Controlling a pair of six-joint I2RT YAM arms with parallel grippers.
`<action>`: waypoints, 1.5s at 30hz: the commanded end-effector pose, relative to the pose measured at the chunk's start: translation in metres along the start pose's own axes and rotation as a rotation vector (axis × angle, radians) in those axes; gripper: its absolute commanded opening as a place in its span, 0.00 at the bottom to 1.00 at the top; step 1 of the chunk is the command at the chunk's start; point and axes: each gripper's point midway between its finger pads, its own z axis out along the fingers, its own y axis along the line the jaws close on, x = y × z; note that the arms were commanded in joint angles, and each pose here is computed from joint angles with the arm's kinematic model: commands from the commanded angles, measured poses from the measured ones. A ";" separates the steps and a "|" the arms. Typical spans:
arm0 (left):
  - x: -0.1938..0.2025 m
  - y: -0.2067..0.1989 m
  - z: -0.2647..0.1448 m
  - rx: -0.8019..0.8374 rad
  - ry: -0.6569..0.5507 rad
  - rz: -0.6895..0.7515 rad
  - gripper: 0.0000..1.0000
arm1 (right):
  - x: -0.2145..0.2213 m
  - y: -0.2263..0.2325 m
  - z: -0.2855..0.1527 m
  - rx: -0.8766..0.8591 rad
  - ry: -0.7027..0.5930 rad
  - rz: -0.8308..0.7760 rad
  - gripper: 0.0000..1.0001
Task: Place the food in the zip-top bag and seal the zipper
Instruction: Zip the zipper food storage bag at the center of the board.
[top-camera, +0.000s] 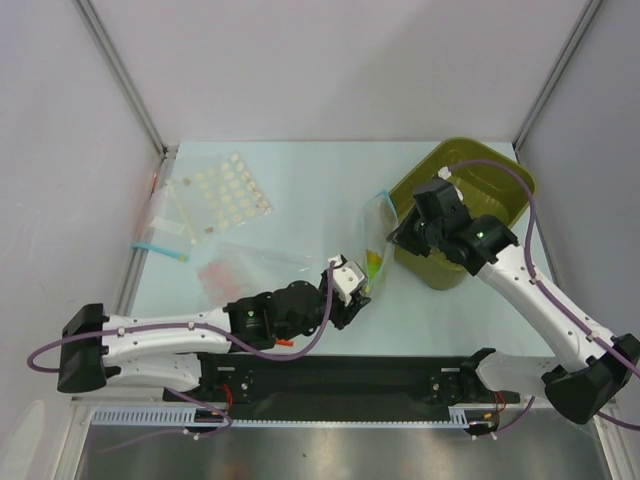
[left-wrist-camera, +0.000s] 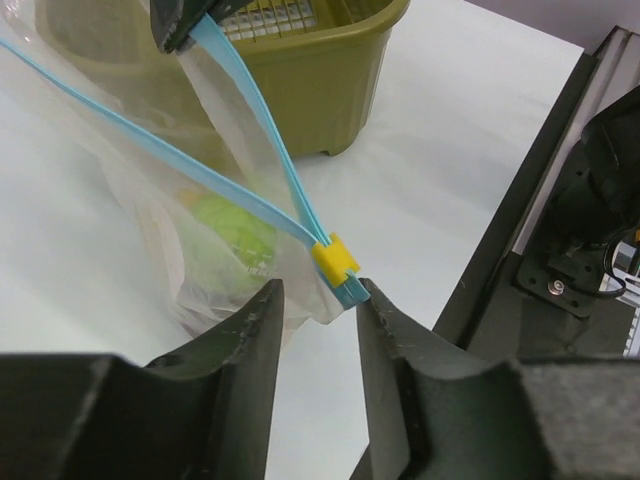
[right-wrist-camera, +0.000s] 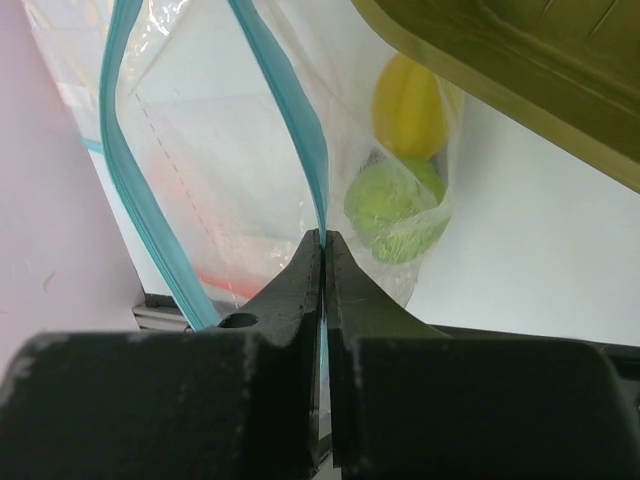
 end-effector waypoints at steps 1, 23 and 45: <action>-0.010 -0.002 0.004 -0.002 -0.054 -0.020 0.38 | -0.015 0.012 -0.017 -0.042 -0.065 0.028 0.00; -0.024 0.000 -0.016 0.032 -0.040 0.035 0.00 | -0.016 0.006 -0.034 -0.110 -0.069 -0.185 0.37; -0.001 0.001 -0.048 0.131 0.018 0.048 0.00 | 0.027 0.072 -0.117 -0.942 -0.268 -1.053 0.75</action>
